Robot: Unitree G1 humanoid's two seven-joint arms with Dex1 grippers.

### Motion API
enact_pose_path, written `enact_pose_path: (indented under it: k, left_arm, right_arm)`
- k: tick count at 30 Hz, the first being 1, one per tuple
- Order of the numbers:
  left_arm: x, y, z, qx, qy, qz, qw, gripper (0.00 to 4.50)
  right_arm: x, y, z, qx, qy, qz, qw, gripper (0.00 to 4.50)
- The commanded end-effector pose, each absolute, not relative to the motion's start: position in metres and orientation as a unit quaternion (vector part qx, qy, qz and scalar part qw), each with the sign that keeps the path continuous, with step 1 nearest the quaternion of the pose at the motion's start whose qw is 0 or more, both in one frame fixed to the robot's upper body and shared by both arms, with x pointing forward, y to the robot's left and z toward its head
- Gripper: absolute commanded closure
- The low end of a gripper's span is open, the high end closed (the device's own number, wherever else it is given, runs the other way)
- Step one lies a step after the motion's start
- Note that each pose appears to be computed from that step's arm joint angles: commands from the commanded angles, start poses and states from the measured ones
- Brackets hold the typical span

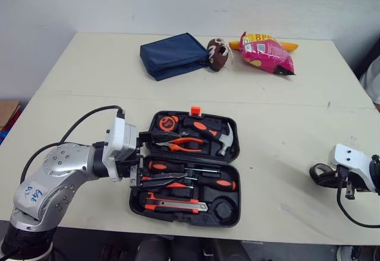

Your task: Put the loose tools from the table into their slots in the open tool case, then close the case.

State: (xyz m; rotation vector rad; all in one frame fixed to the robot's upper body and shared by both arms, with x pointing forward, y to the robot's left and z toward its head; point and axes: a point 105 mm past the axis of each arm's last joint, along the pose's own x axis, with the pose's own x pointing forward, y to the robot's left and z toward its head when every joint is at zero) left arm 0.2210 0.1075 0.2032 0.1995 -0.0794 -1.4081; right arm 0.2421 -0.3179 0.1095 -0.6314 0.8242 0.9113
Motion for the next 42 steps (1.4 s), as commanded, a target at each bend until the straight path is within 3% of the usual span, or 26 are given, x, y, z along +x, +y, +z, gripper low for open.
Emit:
enact_pose_path:
  k: [1, 5, 10, 17, 23, 28, 42]
  left_arm:
    - [0.215, 0.106, 0.208, 0.108, -0.047, -0.657, 0.744, 0.00]
    - [0.215, 0.110, 0.206, 0.115, -0.038, -0.661, 0.741, 0.00]
    - [0.208, 0.120, 0.195, 0.131, -0.005, -0.664, 0.736, 0.00]
    - [0.201, 0.124, 0.185, 0.143, 0.007, -0.657, 0.740, 0.00]
    - [0.197, 0.125, 0.185, 0.141, 0.010, -0.652, 0.745, 0.00]
    - [0.192, 0.127, 0.180, 0.136, 0.022, -0.646, 0.750, 0.00]
    - [0.189, 0.138, 0.168, 0.148, 0.045, -0.637, 0.755, 0.00]
  right_arm:
    - [0.245, -0.281, 0.142, -0.284, 0.320, 0.480, 0.766, 4.47]
    - [0.237, -0.238, 0.157, -0.311, 0.282, 0.554, 0.718, 4.47]
    - [0.205, -0.153, 0.169, -0.344, 0.201, 0.710, 0.581, 4.47]
    - [0.187, -0.110, 0.154, -0.353, 0.161, 0.805, 0.449, 4.47]
    - [0.187, -0.103, 0.131, -0.370, 0.175, 0.815, 0.410, 4.47]
    - [0.192, -0.104, 0.109, -0.396, 0.192, 0.800, 0.408, 4.47]
    - [0.209, -0.109, 0.095, -0.448, 0.225, 0.766, 0.403, 4.47]
